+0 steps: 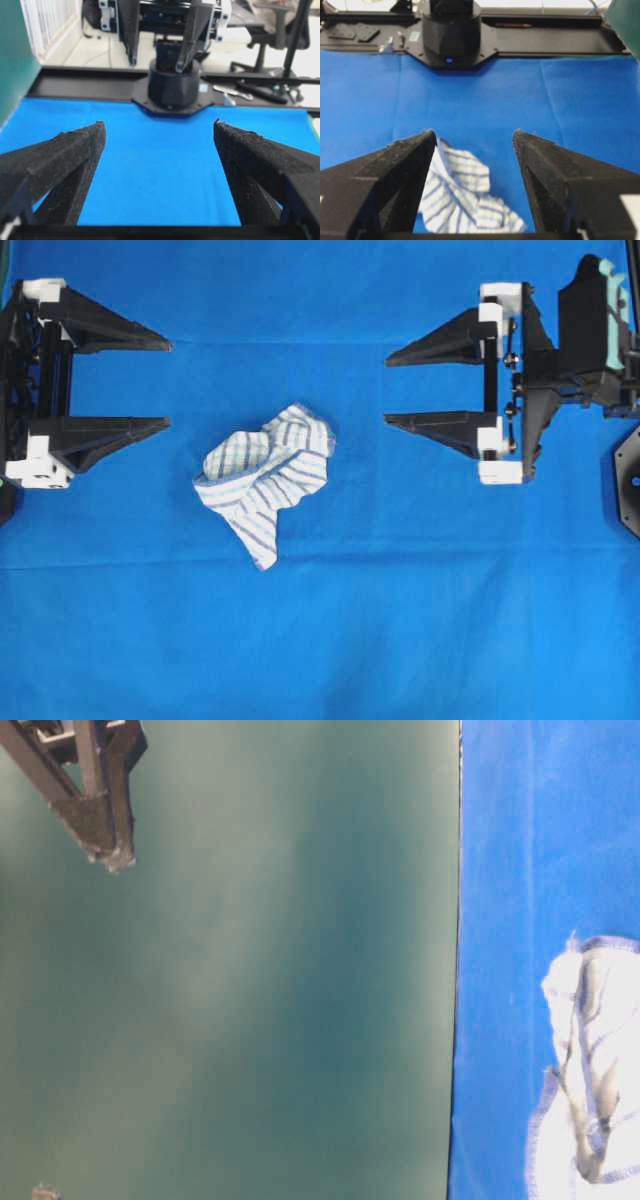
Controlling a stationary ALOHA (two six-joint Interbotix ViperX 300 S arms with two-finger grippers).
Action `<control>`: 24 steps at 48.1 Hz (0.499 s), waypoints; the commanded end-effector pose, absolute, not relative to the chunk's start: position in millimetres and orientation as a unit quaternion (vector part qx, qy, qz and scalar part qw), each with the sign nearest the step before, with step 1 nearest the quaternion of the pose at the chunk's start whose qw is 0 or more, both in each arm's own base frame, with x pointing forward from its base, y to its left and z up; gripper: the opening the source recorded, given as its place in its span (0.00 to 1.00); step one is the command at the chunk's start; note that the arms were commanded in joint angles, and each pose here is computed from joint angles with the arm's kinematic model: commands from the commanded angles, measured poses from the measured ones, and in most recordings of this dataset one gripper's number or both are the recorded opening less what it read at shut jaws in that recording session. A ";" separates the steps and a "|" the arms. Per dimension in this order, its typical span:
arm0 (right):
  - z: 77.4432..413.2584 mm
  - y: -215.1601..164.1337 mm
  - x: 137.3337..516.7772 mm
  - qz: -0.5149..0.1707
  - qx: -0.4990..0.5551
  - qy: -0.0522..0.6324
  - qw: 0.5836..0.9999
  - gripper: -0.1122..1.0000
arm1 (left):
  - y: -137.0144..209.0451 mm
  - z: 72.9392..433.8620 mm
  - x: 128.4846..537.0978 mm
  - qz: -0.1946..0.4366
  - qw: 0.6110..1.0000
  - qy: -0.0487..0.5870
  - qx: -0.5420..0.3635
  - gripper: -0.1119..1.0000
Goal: Hand over the towel.
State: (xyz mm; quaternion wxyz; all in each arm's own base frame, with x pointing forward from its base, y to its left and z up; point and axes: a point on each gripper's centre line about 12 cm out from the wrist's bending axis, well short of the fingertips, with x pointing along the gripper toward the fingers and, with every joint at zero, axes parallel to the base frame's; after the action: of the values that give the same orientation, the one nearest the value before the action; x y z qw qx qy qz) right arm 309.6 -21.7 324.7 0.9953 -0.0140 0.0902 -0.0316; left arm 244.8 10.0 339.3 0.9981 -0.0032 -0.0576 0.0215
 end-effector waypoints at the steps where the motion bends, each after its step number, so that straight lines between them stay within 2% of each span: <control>1: 337.4 -21.5 296.4 -0.034 -0.013 0.076 0.996 0.72 | 9.3 346.4 237.6 0.021 0.998 -0.061 -0.003 0.94; 13: 338.5 -18.9 252.6 -0.037 -0.008 0.067 0.997 0.71 | 7.7 349.2 200.8 0.020 0.998 -0.061 0.000 0.93; 24: 310.7 -15.8 208.1 -0.037 -0.009 0.053 0.998 0.71 | 8.0 331.2 162.4 0.026 0.996 -0.088 0.017 0.93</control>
State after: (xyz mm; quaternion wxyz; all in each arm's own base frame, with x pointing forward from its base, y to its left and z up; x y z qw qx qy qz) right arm 220.3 -16.1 314.1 0.9970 -0.0099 0.0678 -0.0361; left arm 172.3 6.9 331.1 0.9972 0.0136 -0.0710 0.0212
